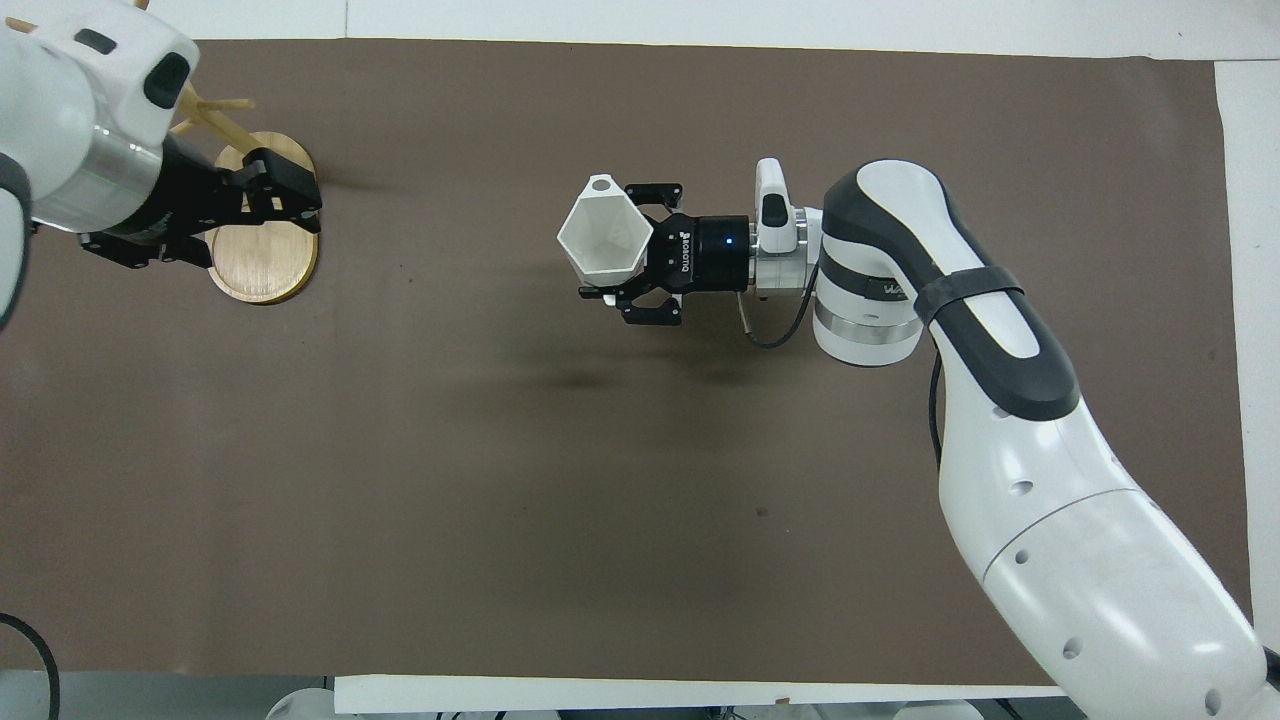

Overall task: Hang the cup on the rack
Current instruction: 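Carry the cup toward the left gripper while the left gripper approaches, then grasp the cup with the left gripper while the right gripper releases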

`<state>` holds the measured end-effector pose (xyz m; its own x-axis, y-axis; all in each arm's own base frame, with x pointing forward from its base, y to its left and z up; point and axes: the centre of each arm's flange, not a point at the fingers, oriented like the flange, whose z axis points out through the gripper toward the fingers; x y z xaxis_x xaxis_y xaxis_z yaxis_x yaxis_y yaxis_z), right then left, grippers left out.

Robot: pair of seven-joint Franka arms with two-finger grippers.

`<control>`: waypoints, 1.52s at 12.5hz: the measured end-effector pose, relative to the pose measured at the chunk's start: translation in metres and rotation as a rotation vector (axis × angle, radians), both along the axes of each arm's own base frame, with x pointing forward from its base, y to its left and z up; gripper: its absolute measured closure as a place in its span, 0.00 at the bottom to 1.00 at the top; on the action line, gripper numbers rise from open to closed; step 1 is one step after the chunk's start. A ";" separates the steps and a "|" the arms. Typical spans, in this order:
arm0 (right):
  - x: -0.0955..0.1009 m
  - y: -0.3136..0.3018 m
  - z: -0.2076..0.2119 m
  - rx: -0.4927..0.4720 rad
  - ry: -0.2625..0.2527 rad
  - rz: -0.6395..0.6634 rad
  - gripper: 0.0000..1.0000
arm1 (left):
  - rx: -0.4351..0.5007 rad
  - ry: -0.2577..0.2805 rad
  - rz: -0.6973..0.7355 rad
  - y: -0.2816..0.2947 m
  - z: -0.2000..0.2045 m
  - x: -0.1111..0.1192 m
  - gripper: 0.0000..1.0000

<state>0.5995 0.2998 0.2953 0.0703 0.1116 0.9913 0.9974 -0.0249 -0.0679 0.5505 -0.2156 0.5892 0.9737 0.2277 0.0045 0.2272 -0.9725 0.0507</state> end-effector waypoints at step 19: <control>-0.034 0.078 -0.003 -0.048 0.021 -0.084 0.23 | 0.022 0.055 0.230 -0.127 -0.106 -0.030 0.50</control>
<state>0.5658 0.3778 0.2925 0.1019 0.1520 0.9831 0.9901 -0.1118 -0.0854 0.5205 -0.3422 0.4833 0.8950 0.4444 -0.0397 0.4451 -0.8954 0.0114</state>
